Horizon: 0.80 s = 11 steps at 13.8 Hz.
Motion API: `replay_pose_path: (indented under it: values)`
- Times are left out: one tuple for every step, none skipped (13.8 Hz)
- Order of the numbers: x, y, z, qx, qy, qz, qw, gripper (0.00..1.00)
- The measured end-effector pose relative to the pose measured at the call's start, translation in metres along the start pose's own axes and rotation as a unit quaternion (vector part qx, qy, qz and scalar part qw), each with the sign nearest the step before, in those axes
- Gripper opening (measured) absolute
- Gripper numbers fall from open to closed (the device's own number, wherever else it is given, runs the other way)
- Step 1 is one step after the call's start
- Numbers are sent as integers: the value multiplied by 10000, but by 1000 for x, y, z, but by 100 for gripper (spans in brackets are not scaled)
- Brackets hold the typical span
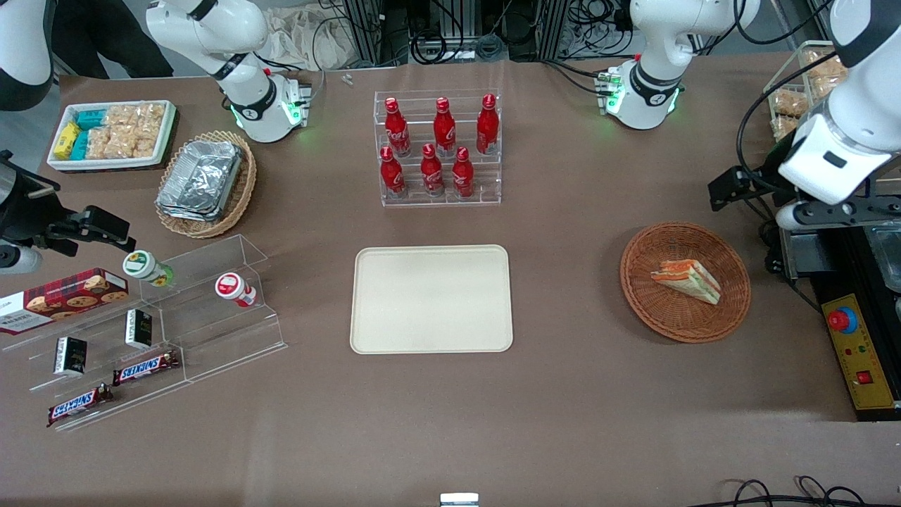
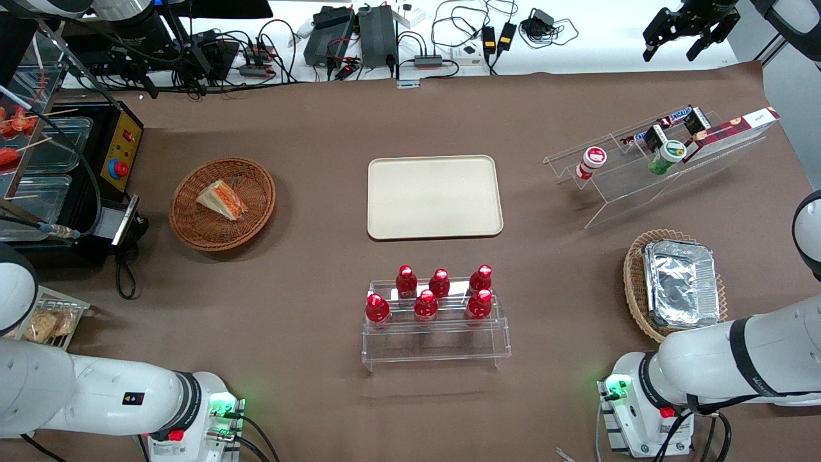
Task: Place sandwich from basket to tray
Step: 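Move the left gripper down toward the wrapped sandwich in the wicker basket, then close the left gripper on the wrapped triangular sandwich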
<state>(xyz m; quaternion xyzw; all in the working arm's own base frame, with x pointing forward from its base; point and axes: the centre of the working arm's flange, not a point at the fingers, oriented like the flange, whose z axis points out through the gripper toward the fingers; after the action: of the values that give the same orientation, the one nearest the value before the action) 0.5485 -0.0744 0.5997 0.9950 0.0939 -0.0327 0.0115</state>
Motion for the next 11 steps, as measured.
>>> replay_pose_path:
  values:
    - [8, -7, 11, 37, -110, -675, 9977, 100]
    - [18, -13, 27, 99, -243, -1337, 9907, 100]
    - [30, -18, 48, 188, -394, -1891, 9810, 100]
    - [41, -21, 70, 287, -532, -2318, 9709, 100]
    - [54, -28, 93, 367, -634, -2664, 9611, 100]
    - [65, -36, 114, 409, -675, -2972, 9515, 100]
    - [73, -49, 134, 423, -688, -3283, 9411, 100]
    - [77, -65, 154, 419, -691, -3547, 9315, 100]
    - [78, -78, 174, 398, -662, -3765, 9232, 100]
    - [76, -87, 195, 370, -607, -3954, 9158, 100]
    - [74, -90, 216, 327, -512, -4129, 9088, 100]
